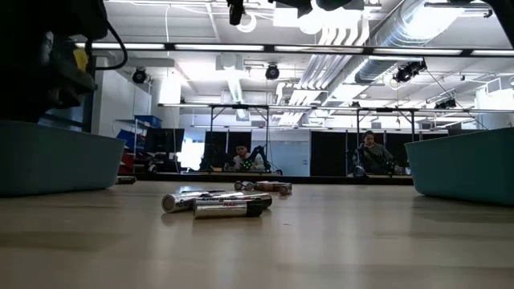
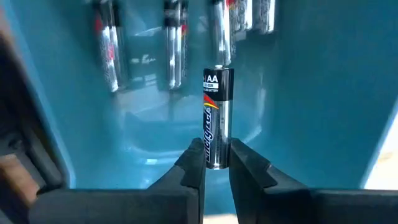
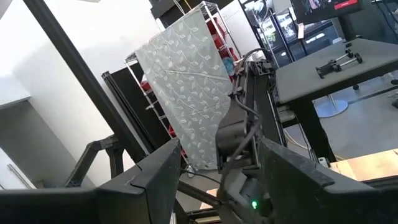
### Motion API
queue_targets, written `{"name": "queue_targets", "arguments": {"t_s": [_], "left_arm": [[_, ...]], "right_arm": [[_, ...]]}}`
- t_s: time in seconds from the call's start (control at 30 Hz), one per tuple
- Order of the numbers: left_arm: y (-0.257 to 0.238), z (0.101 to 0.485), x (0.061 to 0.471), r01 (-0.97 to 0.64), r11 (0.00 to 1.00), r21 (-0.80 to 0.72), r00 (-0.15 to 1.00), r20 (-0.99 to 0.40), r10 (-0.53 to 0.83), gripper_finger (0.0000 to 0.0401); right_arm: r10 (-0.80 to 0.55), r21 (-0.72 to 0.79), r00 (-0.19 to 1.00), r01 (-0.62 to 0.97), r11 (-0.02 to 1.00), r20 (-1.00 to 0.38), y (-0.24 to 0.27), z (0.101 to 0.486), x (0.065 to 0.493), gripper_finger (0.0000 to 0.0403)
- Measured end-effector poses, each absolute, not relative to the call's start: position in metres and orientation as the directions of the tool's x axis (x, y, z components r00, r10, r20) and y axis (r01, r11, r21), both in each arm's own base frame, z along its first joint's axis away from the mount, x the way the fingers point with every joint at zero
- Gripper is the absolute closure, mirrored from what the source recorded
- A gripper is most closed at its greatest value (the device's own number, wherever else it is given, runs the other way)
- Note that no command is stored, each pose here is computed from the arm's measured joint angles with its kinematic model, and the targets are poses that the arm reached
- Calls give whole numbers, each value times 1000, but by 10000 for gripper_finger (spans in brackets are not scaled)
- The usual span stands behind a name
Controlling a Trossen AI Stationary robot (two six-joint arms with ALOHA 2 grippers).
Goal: Sort batteries
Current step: Put the silver battery into the blue bin
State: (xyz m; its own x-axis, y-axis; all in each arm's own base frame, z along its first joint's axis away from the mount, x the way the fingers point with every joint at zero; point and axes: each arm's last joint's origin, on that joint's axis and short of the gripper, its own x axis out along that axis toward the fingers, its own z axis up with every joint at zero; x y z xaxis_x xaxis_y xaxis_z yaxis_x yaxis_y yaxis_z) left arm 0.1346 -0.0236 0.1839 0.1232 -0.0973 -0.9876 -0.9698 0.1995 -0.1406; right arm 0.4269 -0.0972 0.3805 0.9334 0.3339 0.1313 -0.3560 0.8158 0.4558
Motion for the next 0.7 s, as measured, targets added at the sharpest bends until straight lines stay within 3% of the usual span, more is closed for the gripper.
{"name": "queue_targets", "arguments": {"t_s": [0.7], "left_arm": [[-10, 157, 130, -983, 126, -133, 131, -991, -24, 360]], "right_arm": [[334, 466, 933, -356, 810, 131, -97, 380, 427, 195]]}}
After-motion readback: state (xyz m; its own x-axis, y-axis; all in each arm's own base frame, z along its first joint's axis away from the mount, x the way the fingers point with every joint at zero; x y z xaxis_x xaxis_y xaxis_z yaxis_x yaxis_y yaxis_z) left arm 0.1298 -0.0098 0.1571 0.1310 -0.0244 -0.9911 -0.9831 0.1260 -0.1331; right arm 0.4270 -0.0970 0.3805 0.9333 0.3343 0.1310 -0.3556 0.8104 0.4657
